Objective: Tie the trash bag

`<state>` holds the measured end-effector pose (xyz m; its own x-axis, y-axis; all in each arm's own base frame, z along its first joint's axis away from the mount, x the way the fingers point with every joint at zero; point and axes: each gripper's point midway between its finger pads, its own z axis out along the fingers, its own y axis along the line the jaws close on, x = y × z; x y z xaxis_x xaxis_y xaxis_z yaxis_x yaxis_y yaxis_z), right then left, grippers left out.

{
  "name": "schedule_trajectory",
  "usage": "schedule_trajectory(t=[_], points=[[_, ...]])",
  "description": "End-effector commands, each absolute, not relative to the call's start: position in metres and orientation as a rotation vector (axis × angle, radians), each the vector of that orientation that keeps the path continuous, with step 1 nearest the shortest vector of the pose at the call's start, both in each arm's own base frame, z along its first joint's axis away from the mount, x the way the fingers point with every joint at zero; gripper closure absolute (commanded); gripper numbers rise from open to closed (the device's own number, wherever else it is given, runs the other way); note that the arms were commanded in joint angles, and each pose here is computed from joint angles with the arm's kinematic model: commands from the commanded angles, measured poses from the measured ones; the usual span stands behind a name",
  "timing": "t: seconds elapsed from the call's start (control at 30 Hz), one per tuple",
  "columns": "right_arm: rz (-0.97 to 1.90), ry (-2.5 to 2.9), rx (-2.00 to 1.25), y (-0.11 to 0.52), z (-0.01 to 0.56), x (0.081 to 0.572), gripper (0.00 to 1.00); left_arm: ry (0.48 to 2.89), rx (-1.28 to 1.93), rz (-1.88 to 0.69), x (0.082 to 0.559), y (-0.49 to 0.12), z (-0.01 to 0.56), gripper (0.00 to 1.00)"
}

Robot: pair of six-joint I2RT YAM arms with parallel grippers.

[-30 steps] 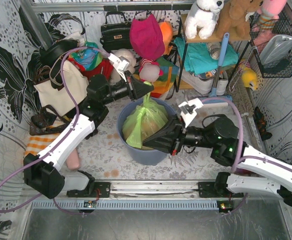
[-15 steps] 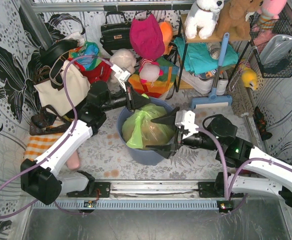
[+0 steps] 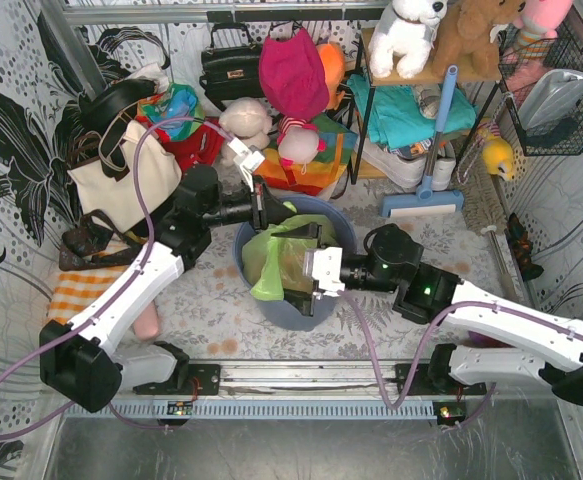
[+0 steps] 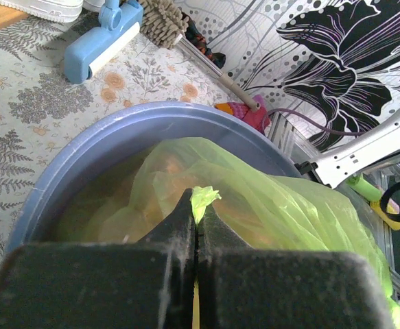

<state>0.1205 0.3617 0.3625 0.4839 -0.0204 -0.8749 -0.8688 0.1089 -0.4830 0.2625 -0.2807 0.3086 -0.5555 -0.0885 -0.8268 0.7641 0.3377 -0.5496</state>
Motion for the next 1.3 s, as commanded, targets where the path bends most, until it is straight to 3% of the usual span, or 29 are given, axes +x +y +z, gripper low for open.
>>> schedule_trajectory(t=[0.0, 0.07, 0.27, 0.33, 0.43, 0.47, 0.9, 1.27], points=[[0.743, 0.723, -1.282, 0.371, 0.39, 0.119, 0.09, 1.74, 0.647, -1.334, 0.253, -0.279, 0.318, 1.0], [0.751, 0.696, -1.267, 0.376, 0.396, 0.119, 0.14, 1.739, 0.646, -1.334, 0.252, -0.279, 0.318, 1.0], [0.723, 0.689, -1.189, 0.385, 0.412, 0.132, 0.44, 1.733, 0.645, -1.334, 0.25, -0.278, 0.32, 1.0], [0.729, 0.712, -1.171, 0.386, 0.415, 0.135, 0.6, 1.73, 0.643, -1.331, 0.25, -0.278, 0.321, 1.0], [0.753, 0.747, -1.17, 0.385, 0.42, 0.134, 0.96, 1.721, 0.646, -1.326, 0.251, -0.278, 0.324, 1.0], [0.765, 0.755, -1.166, 0.383, 0.423, 0.133, 1.0, 1.716, 0.646, -1.322, 0.252, -0.278, 0.325, 1.0], [1.055, 0.897, -1.03, 0.35, 0.484, 0.101, 1.0, 1.473, 0.581, -1.134, 0.293, -0.274, 0.414, 1.0], [1.265, 1.328, -0.908, 0.329, 0.352, 0.09, 1.0, 1.614, 0.459, -1.015, 0.326, -0.266, 0.345, 1.0]])
